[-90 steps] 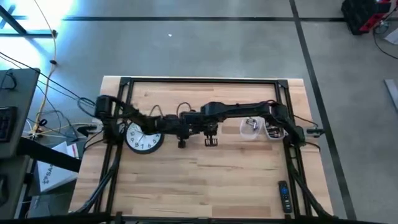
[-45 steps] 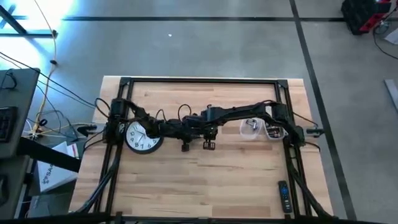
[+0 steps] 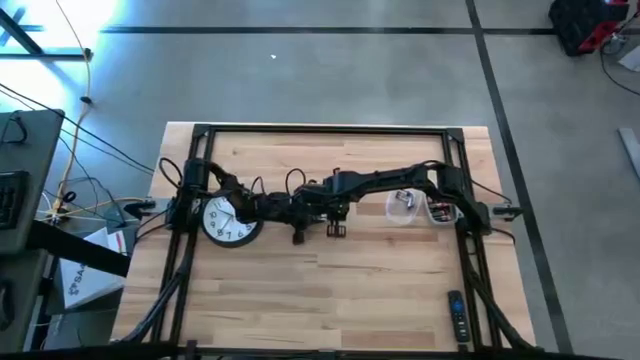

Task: Insert battery
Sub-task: Insert the silver battery into the white battery case

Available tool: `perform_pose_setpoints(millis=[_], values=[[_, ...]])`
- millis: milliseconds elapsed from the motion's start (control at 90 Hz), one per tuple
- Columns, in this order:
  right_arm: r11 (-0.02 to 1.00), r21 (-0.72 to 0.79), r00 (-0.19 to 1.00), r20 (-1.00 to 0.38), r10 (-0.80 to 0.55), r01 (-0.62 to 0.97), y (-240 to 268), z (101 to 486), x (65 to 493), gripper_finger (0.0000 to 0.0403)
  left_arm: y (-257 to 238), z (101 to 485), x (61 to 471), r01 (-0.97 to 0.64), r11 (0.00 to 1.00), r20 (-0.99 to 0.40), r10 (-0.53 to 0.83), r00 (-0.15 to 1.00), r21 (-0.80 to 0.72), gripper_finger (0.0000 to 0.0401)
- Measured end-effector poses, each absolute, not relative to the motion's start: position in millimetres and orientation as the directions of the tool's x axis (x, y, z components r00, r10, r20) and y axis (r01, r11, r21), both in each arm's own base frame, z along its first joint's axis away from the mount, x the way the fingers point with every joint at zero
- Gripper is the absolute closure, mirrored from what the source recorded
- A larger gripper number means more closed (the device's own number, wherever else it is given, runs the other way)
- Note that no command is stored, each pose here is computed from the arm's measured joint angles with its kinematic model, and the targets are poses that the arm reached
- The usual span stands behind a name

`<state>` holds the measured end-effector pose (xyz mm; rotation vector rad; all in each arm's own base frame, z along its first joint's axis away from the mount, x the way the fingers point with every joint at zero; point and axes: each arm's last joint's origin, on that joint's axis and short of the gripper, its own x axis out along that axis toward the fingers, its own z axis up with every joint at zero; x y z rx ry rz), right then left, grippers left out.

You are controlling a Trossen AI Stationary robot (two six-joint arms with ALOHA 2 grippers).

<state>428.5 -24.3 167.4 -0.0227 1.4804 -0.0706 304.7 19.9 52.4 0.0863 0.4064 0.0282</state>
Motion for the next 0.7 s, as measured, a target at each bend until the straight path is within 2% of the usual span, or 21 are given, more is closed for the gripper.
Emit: perform_pose_setpoints(millis=[233,700], values=[[0.998,-0.056,0.132,-0.989,-0.059,0.033,-24.1,167.7,432.7,0.0403,19.9,52.2,304.5,-0.010,0.996,-0.395,0.045,0.918,0.090,0.0329],[0.999,-0.023,0.135,-0.991,-0.027,0.027,-22.5,166.0,433.5,0.0403,19.9,51.9,304.4,-0.010,0.996,-0.396,0.045,0.917,0.090,0.0330]])
